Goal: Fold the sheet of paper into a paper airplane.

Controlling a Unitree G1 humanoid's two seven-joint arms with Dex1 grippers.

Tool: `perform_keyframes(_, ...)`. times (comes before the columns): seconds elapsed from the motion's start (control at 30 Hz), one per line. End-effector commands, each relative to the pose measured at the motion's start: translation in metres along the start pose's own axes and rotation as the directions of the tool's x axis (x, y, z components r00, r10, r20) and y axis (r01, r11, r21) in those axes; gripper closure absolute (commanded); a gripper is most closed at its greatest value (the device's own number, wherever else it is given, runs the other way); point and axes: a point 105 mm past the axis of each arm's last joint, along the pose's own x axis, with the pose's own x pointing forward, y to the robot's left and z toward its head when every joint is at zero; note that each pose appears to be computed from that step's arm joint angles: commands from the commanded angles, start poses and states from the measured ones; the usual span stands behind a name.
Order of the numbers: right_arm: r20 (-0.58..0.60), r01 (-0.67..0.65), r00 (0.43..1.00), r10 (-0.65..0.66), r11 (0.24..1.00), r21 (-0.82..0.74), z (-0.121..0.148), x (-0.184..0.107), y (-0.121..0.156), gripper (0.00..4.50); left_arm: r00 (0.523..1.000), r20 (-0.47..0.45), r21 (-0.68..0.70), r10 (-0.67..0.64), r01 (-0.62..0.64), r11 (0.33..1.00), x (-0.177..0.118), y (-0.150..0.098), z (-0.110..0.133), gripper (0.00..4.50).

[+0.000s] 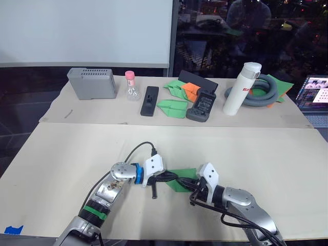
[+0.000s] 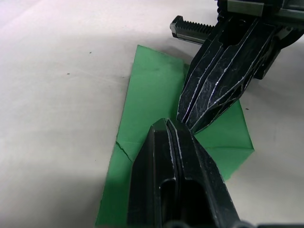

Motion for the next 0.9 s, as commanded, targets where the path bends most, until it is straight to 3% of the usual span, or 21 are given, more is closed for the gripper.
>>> perform_keyframes(0.03,0.087,0.043,0.995,-0.039,0.998,-0.046,0.031,-0.001,-0.014,4.48,0.997,-0.053,-0.059,-0.049,0.045,0.997,0.005,-0.013,-0.019,4.5)
perform_keyframes(0.33,-0.049,0.032,0.998,-0.035,0.998,-0.05,0.002,0.0,-0.01,4.48,0.997,-0.07,-0.042,-0.012,0.01,0.999,-0.001,-0.002,-0.019,4.5)
perform_keyframes(0.47,-0.084,0.067,0.994,-0.07,0.997,-0.041,-0.011,-0.003,-0.012,4.48,0.995,-0.098,-0.037,-0.036,0.032,0.999,-0.003,-0.008,-0.026,4.5)
perform_keyframes(0.6,-0.07,0.164,0.984,-0.162,0.986,0.025,-0.02,-0.015,-0.026,4.48,0.988,-0.143,-0.025,-0.058,0.055,0.998,-0.005,-0.015,-0.036,4.5)
perform_keyframes(0.9,-0.134,0.291,0.948,-0.287,0.957,0.012,-0.043,-0.051,-0.049,4.48,0.989,-0.142,-0.025,-0.043,0.04,0.999,-0.007,-0.01,-0.036,4.5)
